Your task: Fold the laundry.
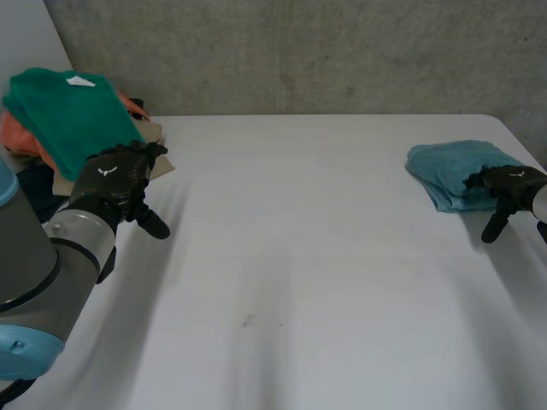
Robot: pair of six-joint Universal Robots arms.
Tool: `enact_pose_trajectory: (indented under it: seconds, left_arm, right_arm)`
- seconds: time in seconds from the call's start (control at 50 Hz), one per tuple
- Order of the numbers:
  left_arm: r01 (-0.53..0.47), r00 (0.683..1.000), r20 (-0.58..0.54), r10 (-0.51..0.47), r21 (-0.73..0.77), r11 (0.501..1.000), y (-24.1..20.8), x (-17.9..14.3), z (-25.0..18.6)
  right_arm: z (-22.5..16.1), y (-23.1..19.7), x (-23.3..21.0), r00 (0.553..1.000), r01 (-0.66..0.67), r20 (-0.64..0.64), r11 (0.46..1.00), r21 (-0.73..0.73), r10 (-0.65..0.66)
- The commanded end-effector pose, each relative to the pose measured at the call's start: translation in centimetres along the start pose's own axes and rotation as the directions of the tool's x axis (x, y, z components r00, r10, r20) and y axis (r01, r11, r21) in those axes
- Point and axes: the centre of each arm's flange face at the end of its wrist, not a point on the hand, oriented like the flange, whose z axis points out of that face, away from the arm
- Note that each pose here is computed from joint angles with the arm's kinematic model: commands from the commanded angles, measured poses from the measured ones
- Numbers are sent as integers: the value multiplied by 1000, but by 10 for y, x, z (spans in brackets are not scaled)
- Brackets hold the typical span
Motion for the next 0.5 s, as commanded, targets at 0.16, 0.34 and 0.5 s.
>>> enact_pose_trajectory:
  seconds: [0.16,0.34,0.5]
  left_arm:
    - [0,1000,-1,0,2,1000,0,0,0]
    - [0,1000,-1,0,-1,1000,0,0,-1]
    - [0,1000,1,0,2,1000,-1,0,0]
  right_arm:
    - [-8,-6,1,1000,0,-2,1000,8,0]
    - [-5,-3,0,1000,3,0,1000,-1,-3]
    - [-9,-5,0,1000,-2,-2,1000,-3,2]
